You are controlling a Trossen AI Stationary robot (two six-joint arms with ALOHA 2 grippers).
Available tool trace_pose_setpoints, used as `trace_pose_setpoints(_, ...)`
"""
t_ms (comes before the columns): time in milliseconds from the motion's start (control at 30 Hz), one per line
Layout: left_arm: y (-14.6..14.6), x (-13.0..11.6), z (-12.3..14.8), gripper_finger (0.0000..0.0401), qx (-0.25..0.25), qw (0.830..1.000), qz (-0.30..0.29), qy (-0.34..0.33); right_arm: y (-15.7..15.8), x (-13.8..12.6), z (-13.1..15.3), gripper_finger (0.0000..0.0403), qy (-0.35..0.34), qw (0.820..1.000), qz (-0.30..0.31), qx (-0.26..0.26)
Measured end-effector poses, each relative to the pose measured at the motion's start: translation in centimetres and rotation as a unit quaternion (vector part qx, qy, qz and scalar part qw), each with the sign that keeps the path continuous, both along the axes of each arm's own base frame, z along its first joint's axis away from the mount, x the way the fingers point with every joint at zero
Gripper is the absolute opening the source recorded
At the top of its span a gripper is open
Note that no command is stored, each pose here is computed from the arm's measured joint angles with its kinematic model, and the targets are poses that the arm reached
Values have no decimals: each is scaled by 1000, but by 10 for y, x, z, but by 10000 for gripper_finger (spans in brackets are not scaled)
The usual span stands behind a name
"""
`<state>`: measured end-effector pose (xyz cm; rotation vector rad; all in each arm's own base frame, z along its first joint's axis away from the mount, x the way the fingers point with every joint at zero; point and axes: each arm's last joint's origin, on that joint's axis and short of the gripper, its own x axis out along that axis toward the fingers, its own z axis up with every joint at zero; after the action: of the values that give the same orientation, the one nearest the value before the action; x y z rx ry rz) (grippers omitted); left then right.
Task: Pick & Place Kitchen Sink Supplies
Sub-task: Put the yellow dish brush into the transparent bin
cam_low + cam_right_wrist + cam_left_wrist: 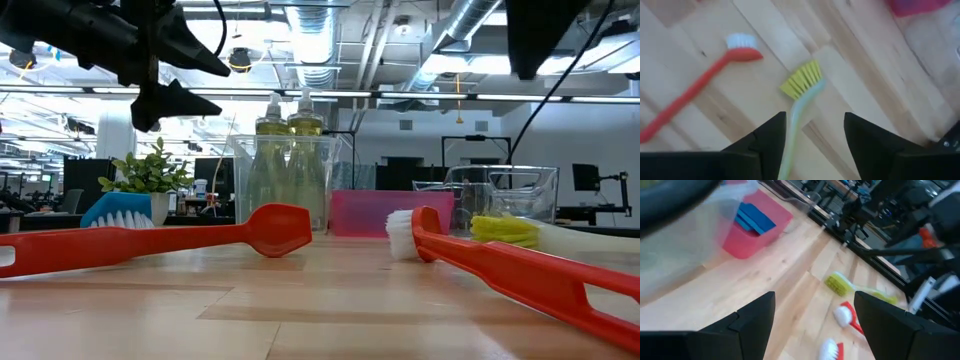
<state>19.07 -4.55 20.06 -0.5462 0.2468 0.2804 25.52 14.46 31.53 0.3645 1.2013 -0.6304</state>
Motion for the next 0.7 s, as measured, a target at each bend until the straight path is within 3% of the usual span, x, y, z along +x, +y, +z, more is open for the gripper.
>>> trace_pose_setpoints(367, -2, 0, 0, 273, -12, 1000, -24, 2, 12, 16, -41, 175, 123, 991, 31, -35)
trace_pose_setpoints(700, -1, 0, 0, 273, -12, 1000, -23, 2, 12, 11, -41, 170, 152, 986, 50, -41)
